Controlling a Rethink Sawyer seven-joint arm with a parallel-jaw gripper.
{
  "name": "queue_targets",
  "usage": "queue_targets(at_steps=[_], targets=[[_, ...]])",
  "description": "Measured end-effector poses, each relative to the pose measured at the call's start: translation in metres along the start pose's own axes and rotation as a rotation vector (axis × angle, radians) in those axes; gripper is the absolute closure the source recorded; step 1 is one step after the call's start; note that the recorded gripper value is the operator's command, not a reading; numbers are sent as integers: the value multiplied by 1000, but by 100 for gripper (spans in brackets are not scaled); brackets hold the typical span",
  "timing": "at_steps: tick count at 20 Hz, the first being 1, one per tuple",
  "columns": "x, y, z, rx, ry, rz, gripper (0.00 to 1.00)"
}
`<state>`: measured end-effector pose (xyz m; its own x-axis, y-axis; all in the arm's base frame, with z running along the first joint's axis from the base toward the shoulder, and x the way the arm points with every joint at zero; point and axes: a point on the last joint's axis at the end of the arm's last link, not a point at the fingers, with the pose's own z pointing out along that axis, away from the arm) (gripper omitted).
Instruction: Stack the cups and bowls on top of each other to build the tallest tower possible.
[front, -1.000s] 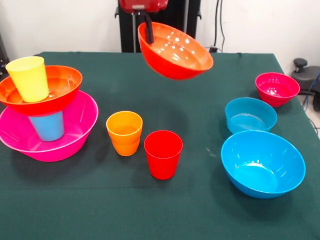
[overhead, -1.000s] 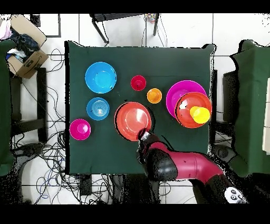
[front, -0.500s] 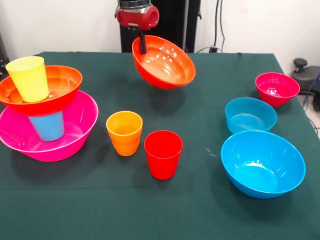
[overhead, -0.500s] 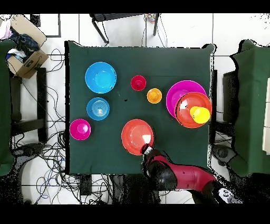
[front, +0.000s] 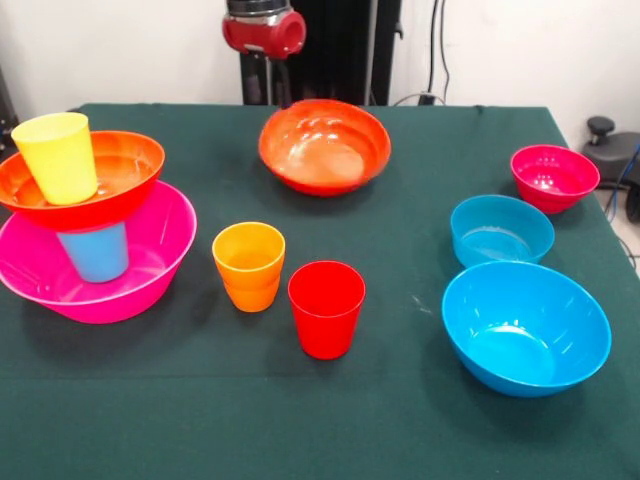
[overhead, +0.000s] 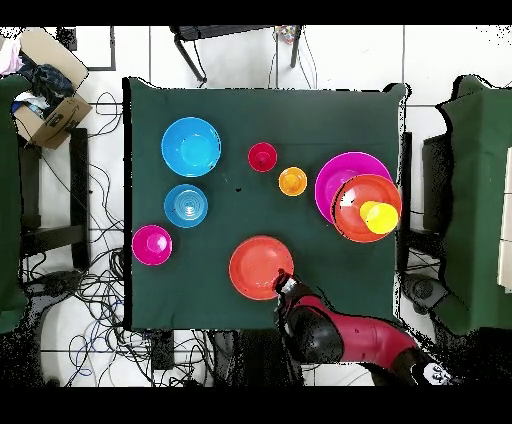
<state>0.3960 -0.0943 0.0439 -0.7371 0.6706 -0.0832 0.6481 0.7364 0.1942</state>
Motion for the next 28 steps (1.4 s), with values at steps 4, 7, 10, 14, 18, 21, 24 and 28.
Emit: queue_targets(at_steps=[4, 7, 10, 14, 18, 21, 24, 28], targets=[[-19, 0, -10, -15, -48, -4, 0], [-36, 3, -19, -31, -88, -7, 0], [-56, 13, -29, -40, -128, -32, 0], [-75, 29, -36, -48, -155, -66, 0], [-96, 45, -37, -42, -165, -97, 0], [-117, 62, -37, -32, -179, -140, 0], [-136, 84, -38, -40, -186, -205, 0], [-152, 103, -41, -36, -188, -265, 0]])
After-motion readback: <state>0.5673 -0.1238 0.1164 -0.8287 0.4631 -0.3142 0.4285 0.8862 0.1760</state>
